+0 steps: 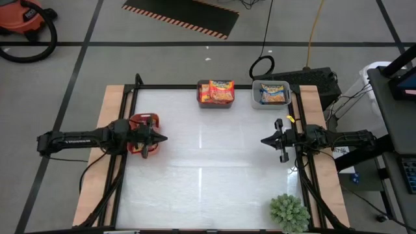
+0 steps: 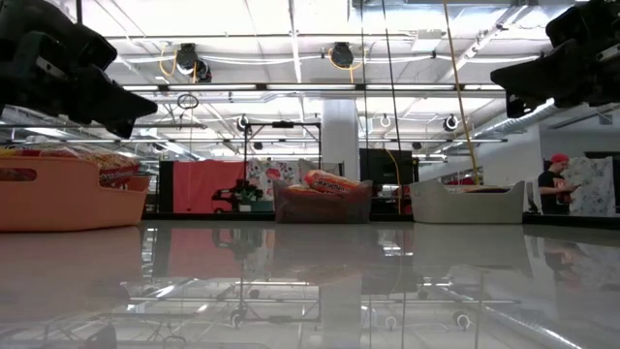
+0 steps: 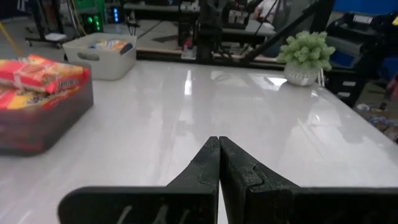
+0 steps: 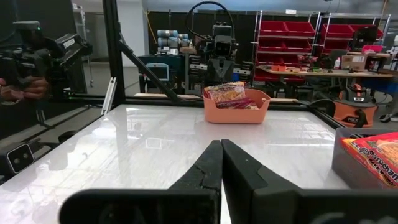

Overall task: Sort Maruchan noodles
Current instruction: Return to Home Position

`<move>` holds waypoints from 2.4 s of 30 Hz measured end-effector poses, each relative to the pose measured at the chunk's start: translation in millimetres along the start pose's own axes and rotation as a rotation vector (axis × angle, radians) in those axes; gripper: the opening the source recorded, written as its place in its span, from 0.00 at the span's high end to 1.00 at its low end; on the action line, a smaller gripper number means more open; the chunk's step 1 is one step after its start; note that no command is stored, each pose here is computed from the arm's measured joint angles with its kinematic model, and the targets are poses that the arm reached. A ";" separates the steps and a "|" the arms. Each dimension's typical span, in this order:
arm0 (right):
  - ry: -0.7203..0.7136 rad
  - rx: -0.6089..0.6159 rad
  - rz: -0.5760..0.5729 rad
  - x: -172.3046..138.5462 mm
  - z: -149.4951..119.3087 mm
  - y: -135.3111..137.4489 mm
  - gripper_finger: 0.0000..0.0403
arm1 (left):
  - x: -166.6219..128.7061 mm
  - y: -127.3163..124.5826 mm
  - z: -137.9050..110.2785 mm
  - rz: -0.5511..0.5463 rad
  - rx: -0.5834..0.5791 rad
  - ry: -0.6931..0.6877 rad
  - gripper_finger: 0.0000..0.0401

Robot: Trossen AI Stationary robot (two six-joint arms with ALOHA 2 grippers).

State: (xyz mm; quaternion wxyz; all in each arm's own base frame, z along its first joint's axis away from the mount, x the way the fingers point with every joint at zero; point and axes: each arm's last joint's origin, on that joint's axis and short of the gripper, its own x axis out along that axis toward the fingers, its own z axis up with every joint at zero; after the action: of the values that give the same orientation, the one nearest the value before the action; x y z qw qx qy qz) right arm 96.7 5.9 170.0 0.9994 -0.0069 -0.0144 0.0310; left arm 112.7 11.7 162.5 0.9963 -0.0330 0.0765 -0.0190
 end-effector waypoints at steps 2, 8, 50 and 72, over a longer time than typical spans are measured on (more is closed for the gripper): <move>0.000 0.000 0.000 0.0 0.0 0.0 1.00 | -1.0 -3.5 1.7 -0.002 0.000 -0.021 0.99; 0.000 0.000 0.000 0.0 0.0 0.0 1.00 | -4.8 -15.7 4.3 -0.035 0.025 -0.063 0.99; 0.002 0.000 0.000 0.0 -0.2 0.0 1.00 | -15.7 -19.7 2.8 -0.009 0.150 -0.180 0.99; 0.003 0.000 0.000 0.0 -0.3 0.0 1.00 | -14.4 -14.8 1.6 -0.013 0.144 -0.160 0.99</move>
State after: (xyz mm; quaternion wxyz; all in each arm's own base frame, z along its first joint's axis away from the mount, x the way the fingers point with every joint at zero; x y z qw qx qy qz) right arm 96.8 5.9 169.7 0.9994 -0.0070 -0.0131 0.0310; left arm 98.2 -2.3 167.3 0.9989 0.0370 -0.0050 -0.0283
